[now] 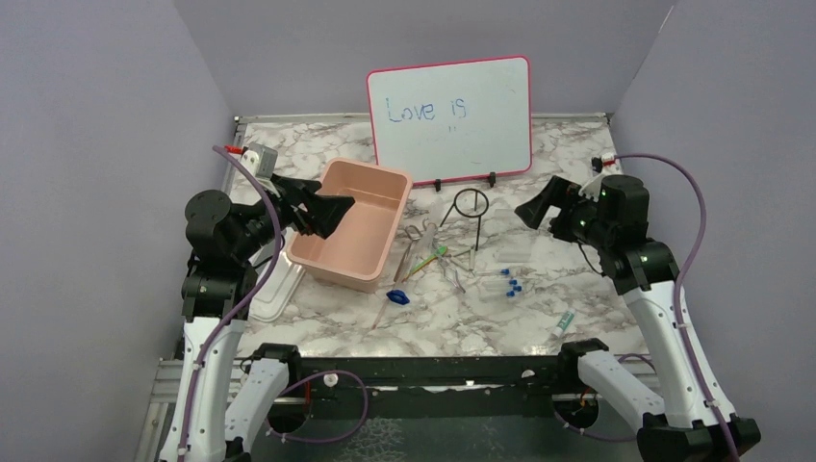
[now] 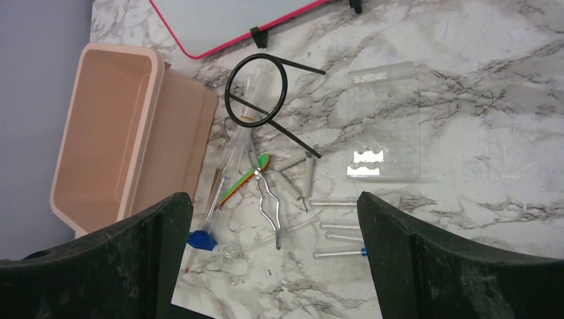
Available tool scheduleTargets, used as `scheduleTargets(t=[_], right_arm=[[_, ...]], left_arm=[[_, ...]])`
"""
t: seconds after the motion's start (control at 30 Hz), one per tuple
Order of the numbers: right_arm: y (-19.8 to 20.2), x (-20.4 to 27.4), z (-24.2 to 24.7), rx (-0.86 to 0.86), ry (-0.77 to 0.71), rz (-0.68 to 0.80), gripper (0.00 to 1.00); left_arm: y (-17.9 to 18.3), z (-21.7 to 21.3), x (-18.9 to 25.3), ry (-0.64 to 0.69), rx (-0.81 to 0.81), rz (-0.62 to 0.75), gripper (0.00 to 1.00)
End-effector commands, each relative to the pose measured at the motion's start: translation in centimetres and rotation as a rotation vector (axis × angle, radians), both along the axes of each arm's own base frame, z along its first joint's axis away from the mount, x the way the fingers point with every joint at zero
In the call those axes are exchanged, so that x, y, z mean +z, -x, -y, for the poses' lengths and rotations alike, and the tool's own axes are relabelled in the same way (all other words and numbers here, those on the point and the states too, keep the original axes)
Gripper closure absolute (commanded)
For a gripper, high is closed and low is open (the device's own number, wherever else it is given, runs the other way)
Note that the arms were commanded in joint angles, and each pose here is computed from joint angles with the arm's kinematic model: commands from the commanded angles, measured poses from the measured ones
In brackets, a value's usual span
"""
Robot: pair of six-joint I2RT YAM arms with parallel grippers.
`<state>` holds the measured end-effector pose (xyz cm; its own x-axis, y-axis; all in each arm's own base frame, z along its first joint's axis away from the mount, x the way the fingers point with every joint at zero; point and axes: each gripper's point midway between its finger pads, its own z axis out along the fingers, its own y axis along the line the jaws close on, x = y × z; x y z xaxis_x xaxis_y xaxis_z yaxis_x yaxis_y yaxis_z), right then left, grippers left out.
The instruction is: Organize the chemistry lab equipment
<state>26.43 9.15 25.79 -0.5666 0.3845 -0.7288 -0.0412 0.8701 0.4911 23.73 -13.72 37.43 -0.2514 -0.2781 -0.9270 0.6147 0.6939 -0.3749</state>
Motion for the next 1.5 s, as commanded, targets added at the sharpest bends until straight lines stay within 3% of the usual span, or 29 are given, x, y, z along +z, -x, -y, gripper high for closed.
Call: scheduleTargets(t=[0.0, 0.2, 0.33, 0.53, 0.73, 0.97, 1.2, 1.47], right_arm=[[0.8, -3.1, -1.7, 0.089, -0.058, -0.117, 0.00], [2.1, -4.1, -4.7, 0.265, -0.166, -0.060, 0.02], [2.8, -4.5, -5.7, 0.308, -0.234, -0.052, 0.10], [2.0, -6.1, -6.1, 0.302, -0.264, -0.084, 0.26], [0.9, -7.7, -5.0, 0.186, -0.260, -0.113, 0.28], [1.1, -9.8, -3.8, 0.079, -0.266, -0.113, 0.33], [1.3, -11.2, -4.1, 0.099, -0.275, -0.122, 0.36], [1.6, -12.4, -4.4, 0.115, -0.283, -0.148, 0.38]], left_arm=[[1.3, 1.6, 1.1, 0.030, -0.121, 0.045, 0.01], [1.7, 2.9, 0.2, 0.040, -0.196, 0.014, 0.01], [1.2, 4.6, -1.3, 0.047, -0.254, -0.052, 0.02], [0.5, 9.8, -4.8, -0.019, -0.325, -0.140, 0.18], [0.2, 15.3, -10.8, -0.217, -0.252, -0.219, 0.33], [-0.8, 14.6, -21.4, -0.688, -0.033, -0.400, 0.50], [-0.6, 13.8, -26.1, -0.774, 0.035, -0.531, 0.59], [-0.8, 13.0, -30.1, -0.888, 0.089, -0.608, 0.53]])
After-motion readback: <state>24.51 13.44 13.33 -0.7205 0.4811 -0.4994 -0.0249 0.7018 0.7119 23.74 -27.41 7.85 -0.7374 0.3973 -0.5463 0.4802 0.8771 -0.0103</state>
